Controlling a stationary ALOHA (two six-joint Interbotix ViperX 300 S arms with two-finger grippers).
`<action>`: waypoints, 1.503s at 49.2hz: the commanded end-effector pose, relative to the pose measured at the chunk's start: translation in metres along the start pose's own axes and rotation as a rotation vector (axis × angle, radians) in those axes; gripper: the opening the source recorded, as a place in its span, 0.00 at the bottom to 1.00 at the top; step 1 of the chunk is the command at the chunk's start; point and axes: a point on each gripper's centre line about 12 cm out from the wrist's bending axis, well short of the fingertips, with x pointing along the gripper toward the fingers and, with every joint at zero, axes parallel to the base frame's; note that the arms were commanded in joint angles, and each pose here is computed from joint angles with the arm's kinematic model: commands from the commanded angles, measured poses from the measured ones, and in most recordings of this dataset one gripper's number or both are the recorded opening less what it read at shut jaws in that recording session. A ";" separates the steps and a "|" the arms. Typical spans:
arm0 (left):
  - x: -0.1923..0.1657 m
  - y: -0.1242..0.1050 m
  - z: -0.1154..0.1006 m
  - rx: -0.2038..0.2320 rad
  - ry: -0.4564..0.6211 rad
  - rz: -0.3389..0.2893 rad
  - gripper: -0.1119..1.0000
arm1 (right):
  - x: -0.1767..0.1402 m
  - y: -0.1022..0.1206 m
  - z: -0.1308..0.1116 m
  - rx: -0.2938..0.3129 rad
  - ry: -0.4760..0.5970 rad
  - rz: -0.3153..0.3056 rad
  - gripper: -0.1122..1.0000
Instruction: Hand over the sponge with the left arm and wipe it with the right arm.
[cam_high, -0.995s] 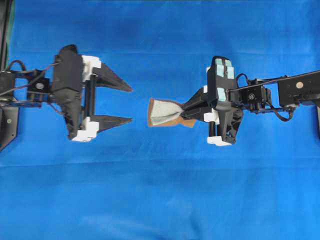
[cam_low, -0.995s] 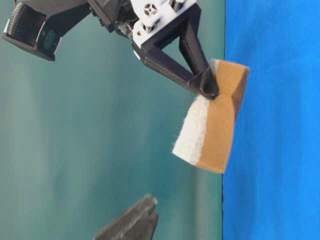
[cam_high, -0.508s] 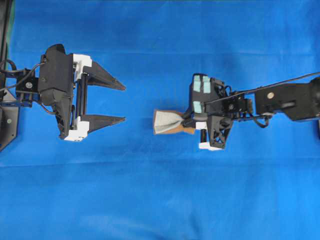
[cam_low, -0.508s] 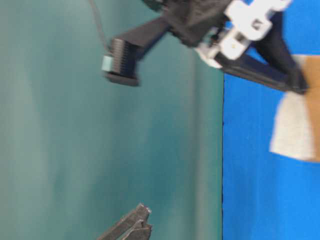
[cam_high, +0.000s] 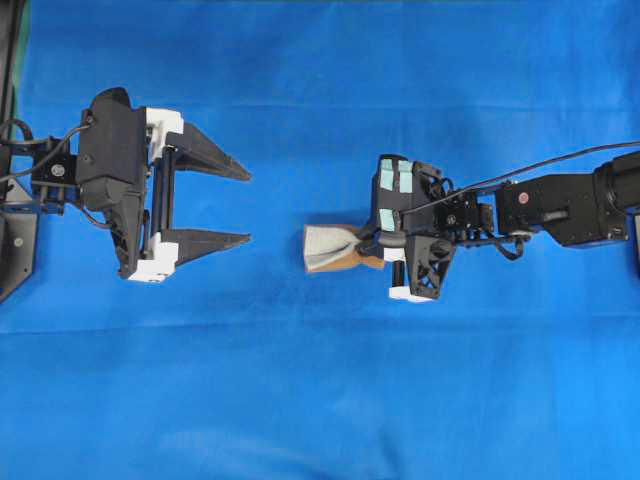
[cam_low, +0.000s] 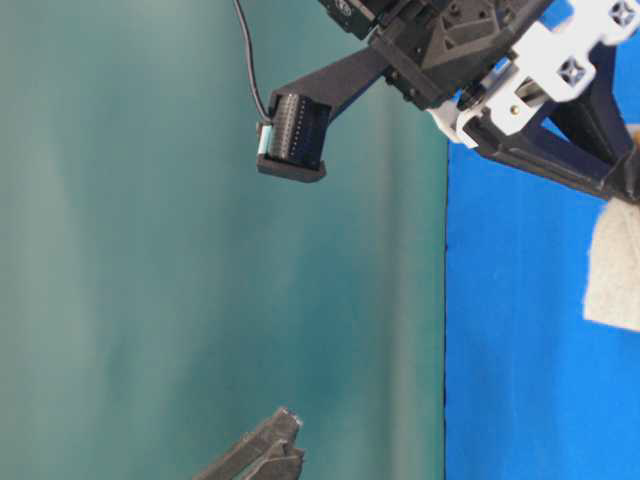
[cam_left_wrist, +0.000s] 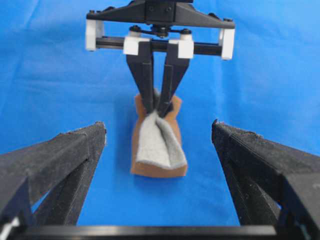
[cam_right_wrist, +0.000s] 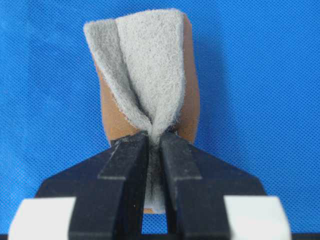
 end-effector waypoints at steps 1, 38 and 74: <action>-0.002 -0.001 0.008 0.001 -0.029 -0.004 0.92 | -0.001 -0.012 0.008 0.024 -0.022 -0.022 0.21; -0.002 -0.001 0.008 0.001 -0.031 -0.004 0.92 | -0.022 -0.126 0.006 0.084 -0.001 -0.233 0.21; -0.001 -0.001 0.008 0.003 -0.029 -0.002 0.92 | -0.013 0.061 -0.001 -0.047 0.064 0.101 0.21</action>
